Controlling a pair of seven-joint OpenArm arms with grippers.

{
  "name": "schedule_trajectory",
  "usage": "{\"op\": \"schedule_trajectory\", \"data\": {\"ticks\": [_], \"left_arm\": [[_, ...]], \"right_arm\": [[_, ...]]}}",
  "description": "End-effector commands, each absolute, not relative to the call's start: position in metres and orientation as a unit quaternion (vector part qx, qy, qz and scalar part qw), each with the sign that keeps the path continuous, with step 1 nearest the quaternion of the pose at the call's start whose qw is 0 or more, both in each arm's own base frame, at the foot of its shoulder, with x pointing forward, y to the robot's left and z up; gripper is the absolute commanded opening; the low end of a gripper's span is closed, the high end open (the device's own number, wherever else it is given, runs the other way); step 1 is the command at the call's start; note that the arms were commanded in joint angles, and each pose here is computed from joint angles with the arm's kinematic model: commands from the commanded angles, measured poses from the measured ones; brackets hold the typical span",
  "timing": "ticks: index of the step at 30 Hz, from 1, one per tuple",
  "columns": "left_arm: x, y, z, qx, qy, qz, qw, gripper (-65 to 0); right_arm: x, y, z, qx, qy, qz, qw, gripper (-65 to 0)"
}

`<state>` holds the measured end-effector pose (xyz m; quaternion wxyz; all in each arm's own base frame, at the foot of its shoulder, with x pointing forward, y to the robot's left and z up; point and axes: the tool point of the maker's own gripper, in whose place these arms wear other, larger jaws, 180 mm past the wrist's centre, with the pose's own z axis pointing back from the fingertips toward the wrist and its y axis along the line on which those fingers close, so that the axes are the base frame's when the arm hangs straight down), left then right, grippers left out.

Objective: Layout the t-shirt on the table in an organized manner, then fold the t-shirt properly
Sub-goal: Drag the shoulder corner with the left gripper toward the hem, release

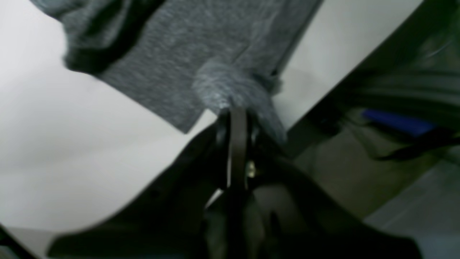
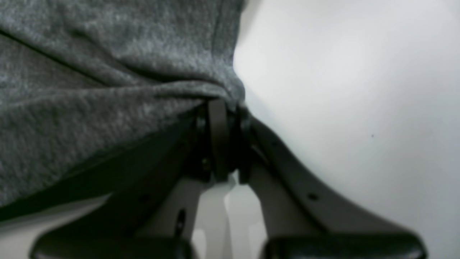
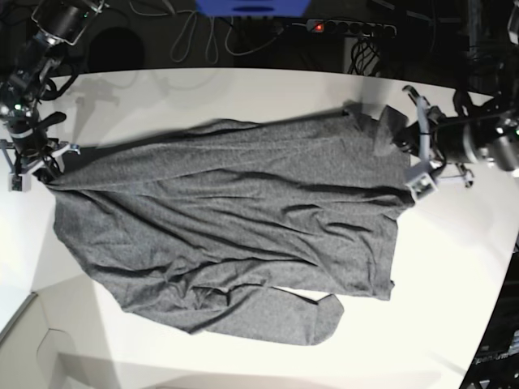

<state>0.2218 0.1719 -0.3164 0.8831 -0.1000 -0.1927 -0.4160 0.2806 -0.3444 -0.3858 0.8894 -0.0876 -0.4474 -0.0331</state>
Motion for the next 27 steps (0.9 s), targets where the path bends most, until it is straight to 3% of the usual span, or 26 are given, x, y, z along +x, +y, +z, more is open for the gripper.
{"op": "schedule_trajectory", "data": {"ticks": [1,8,13,16,21,27], "left_arm": [[0.227,0.169,-0.31,-0.091,-0.201,-0.435,0.873,-64.8],[0.232,0.146,-0.321,-0.057,-0.176,-0.527,0.83,-64.8],[0.268,0.129,-0.29,-0.039,-0.224,-0.556,0.8,-64.8],[0.286,0.095,-0.256,-0.073,-0.283,-0.597,0.747,-64.8],[0.287,0.065,-0.224,-0.112,-0.315,-0.655,0.677,-64.8],[0.271,0.068,-0.244,-0.109,-0.263,-0.691,0.665,-64.8]], "right_arm": [[0.29,-0.351,-0.367,-0.096,-0.475,-0.03,0.874,-65.0],[0.291,-0.35,-0.367,-0.096,-0.474,-0.029,0.875,-65.0],[0.289,-0.35,-0.369,-0.096,-0.472,-0.03,0.876,-65.0],[0.289,-0.35,-0.371,-0.095,-0.47,-0.03,0.877,-65.0],[0.289,-0.351,-0.368,-0.098,-0.473,-0.03,0.875,-65.0],[0.288,-0.353,-0.368,-0.101,-0.472,-0.031,0.875,-65.0]]}}
